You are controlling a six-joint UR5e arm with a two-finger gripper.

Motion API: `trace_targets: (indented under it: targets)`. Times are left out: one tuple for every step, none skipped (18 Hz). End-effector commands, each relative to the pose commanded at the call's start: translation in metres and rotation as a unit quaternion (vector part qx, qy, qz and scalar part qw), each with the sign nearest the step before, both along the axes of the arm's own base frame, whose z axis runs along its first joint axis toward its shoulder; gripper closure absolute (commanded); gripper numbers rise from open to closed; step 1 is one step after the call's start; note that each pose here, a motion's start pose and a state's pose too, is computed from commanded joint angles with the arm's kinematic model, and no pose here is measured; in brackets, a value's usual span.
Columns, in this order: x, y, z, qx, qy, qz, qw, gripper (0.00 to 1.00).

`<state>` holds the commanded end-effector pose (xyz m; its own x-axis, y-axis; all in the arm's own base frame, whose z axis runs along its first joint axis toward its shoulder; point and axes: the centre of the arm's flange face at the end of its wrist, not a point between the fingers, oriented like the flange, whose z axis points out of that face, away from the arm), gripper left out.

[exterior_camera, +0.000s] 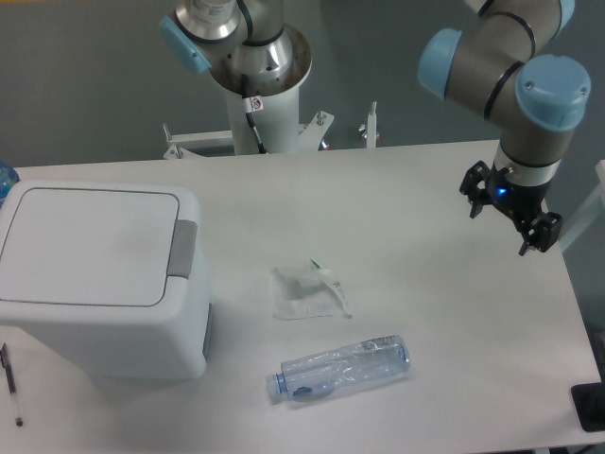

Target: Open the trash can

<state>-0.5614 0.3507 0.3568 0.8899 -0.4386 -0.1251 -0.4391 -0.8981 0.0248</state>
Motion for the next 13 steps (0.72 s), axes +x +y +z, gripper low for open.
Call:
trace_targets:
  targets:
    - [0.0000,0.0001,0.0000,0.001,0.000,0.000,1.0000,0.00]
    - [-0.0007,-0.0005,0.0007,0.002,0.000,0.001,1.0000,0.00]
    - [-0.0010,-0.0004,0.0036,0.002,0.002,0.001,1.0000,0.00]
    - [-0.0010,-0.0004,0.0036,0.002,0.002,0.001,1.0000,0.00]
    - [-0.0011,-0.0005,0.0036,0.002,0.002,0.001,1.0000,0.00]
    - [-0.0011,-0.0005,0.0036,0.002,0.002,0.001,1.0000,0.00]
    - [-0.0011,-0.0005,0.0036,0.002,0.002,0.001,1.0000,0.00]
    - [-0.0013,-0.0013,0.0029,0.002,0.001,0.000,1.0000,0.00]
    - [-0.0018,-0.0010,0.0048,0.003,0.001,0.001,1.0000,0.00]
    - [-0.0015,-0.0011,0.0047,0.002,-0.002,0.002,1.0000,0.00]
    - [-0.0015,-0.0011,0.0051,0.002,-0.002,0.002,1.0000,0.00]
    - [-0.0014,-0.0011,0.0049,0.001,-0.003,0.001,1.0000,0.00]
    - [-0.0015,-0.0011,0.0051,0.002,-0.002,0.002,1.0000,0.00]
